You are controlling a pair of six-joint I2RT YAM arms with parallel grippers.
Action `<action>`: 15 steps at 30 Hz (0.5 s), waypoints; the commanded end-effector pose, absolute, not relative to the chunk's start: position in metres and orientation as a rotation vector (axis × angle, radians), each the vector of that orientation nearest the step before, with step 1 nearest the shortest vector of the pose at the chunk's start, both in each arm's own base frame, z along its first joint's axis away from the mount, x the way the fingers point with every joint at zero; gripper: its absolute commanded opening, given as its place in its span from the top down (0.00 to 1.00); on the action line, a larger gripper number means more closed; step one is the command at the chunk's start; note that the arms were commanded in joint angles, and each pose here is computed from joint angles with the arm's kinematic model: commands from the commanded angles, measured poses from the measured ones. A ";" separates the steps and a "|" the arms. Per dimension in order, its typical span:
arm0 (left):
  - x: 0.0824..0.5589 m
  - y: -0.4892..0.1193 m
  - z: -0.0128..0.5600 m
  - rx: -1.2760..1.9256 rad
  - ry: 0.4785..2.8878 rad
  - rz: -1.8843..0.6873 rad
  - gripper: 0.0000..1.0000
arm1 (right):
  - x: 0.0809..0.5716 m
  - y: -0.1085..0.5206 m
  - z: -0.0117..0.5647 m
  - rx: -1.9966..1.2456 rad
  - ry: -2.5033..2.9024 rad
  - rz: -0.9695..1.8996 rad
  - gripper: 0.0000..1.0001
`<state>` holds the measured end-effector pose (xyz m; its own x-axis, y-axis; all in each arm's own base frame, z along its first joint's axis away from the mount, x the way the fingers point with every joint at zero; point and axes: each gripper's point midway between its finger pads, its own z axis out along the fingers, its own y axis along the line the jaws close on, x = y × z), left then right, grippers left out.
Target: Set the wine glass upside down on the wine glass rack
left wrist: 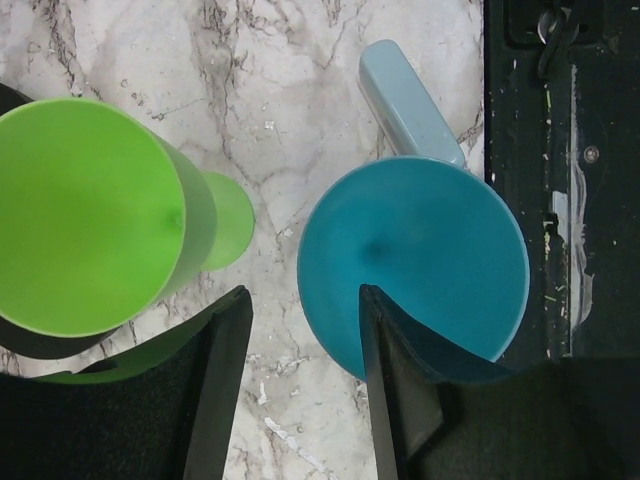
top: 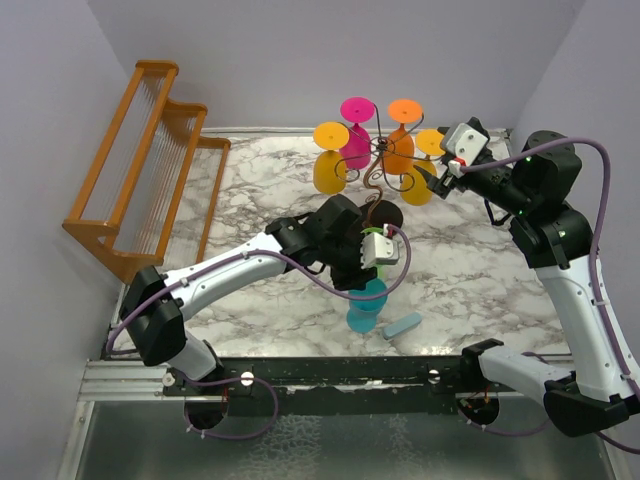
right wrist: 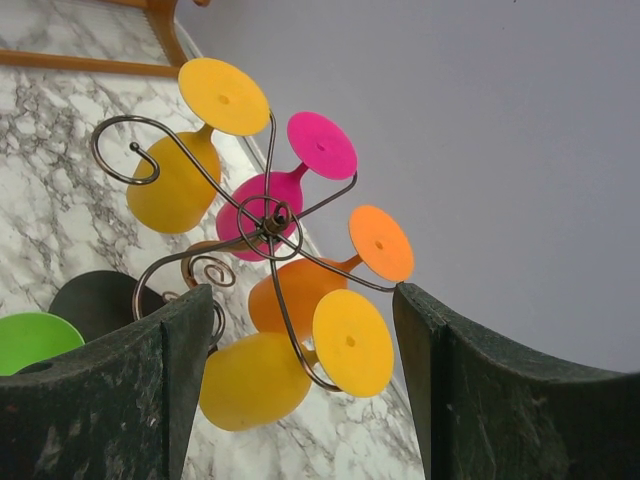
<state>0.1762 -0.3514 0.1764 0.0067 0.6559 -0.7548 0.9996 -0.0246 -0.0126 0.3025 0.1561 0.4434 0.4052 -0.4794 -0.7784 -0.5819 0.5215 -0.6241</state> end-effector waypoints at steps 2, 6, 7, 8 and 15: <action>0.175 -0.355 0.172 1.792 1.704 -0.762 0.55 | 0.307 0.148 0.446 -1.066 1.219 0.033 0.28; 0.168 -0.355 0.169 1.831 1.698 -0.778 0.66 | 0.307 0.147 0.447 -1.065 1.217 0.028 0.28; 0.166 -0.354 0.169 1.844 1.698 -0.788 0.69 | 0.307 0.147 0.447 -1.065 1.217 0.027 0.28; 0.164 -0.354 0.169 1.853 1.695 -0.798 0.72 | 0.307 0.147 0.447 -1.065 1.218 0.027 0.28; 0.155 -0.347 0.171 1.907 1.682 -0.815 0.88 | 0.308 0.146 0.447 -1.064 1.218 0.018 0.28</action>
